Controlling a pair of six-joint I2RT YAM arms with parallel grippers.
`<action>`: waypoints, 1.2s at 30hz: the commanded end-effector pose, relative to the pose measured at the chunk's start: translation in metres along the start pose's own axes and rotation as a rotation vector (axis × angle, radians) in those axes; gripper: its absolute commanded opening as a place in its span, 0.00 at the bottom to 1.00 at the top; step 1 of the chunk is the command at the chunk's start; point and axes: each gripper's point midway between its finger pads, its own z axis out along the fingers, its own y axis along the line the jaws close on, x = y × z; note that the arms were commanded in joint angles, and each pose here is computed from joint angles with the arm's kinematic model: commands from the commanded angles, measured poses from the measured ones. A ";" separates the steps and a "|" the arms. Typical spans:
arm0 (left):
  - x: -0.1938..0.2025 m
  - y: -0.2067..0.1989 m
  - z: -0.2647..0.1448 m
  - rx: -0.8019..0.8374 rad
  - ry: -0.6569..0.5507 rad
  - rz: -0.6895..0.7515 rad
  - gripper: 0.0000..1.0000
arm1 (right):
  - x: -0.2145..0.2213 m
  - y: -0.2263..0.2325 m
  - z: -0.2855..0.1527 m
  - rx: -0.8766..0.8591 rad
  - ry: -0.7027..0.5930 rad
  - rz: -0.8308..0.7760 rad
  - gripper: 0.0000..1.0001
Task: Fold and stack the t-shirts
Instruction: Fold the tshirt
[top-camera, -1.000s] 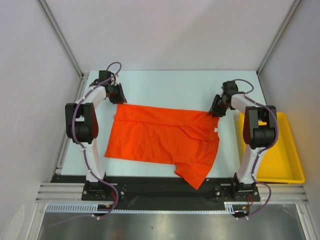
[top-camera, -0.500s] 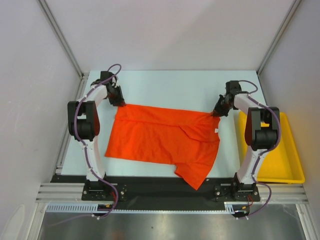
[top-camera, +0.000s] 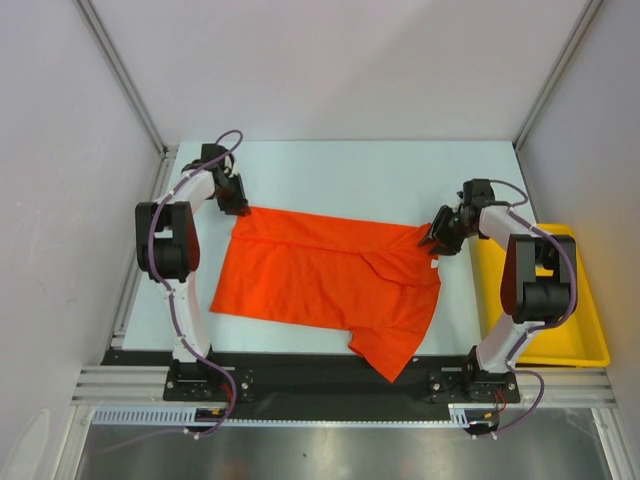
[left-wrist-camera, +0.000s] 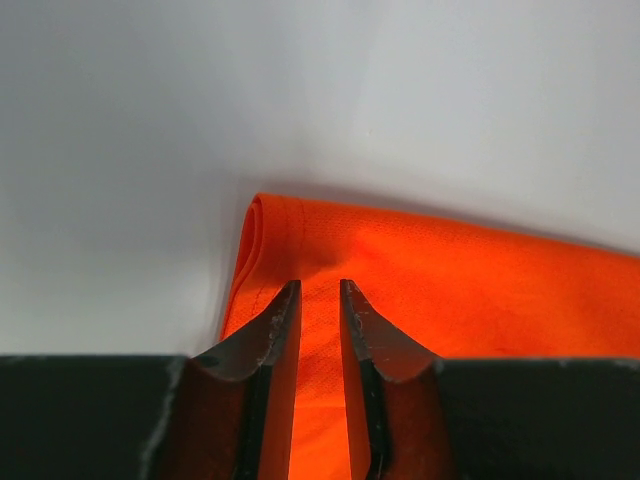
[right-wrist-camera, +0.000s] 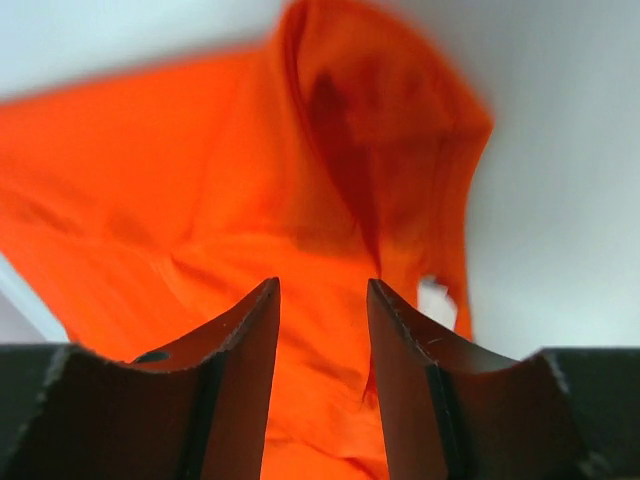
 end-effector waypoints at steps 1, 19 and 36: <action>-0.009 -0.009 -0.016 0.021 -0.043 0.004 0.27 | 0.031 0.027 -0.024 -0.124 0.057 -0.049 0.46; -0.001 -0.012 -0.017 0.019 -0.028 0.019 0.27 | 0.100 0.001 -0.024 -0.115 0.174 0.055 0.42; -0.001 -0.009 -0.016 0.005 -0.027 0.035 0.27 | 0.103 -0.002 -0.006 -0.133 0.201 0.097 0.33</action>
